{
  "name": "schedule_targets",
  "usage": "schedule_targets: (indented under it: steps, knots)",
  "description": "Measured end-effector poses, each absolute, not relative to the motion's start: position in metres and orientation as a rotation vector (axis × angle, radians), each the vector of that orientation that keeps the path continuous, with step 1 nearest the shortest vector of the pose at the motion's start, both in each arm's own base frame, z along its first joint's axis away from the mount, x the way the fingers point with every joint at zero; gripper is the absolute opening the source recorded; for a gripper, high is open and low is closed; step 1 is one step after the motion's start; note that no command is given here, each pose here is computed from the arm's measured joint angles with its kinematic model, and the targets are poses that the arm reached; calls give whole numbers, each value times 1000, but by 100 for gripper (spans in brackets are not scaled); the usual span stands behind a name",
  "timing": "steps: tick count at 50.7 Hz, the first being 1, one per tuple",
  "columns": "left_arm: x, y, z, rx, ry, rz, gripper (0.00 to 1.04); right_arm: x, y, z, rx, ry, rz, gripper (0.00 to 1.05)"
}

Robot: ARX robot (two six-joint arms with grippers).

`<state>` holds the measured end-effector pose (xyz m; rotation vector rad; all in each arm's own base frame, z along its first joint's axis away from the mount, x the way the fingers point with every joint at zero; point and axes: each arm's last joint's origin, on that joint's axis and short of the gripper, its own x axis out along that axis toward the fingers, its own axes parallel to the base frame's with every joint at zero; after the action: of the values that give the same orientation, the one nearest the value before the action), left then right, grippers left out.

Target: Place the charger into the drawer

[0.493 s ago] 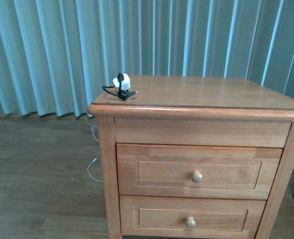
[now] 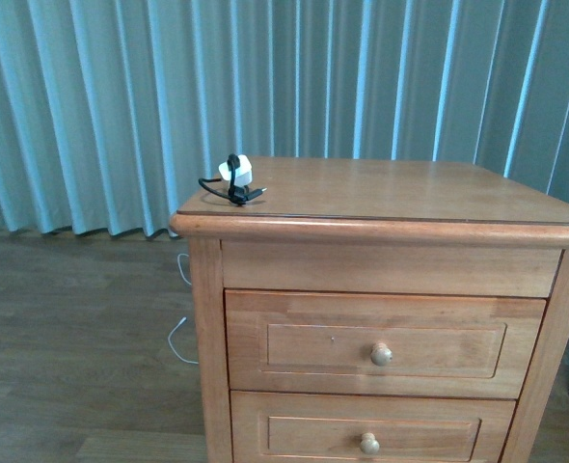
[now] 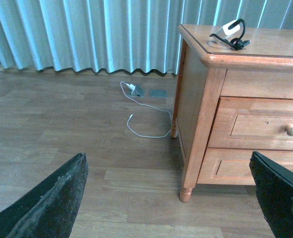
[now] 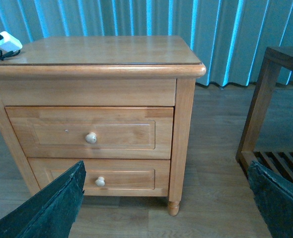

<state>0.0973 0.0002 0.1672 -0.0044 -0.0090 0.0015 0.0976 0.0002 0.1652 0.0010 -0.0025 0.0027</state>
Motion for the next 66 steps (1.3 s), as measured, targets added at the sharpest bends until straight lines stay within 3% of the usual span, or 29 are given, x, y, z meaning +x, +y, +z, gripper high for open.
schedule_targets:
  steps: [52,57,66]
  knots:
    - [97,0,167,-5,-9,2,99,98,0,165,1,-2,3,97]
    - [97,0,167,-5,-9,2,99,100,-1,161,-24,65,-93,97]
    - [97,0,167,-5,-9,2,99,114,2,166,-26,145,-74,97]
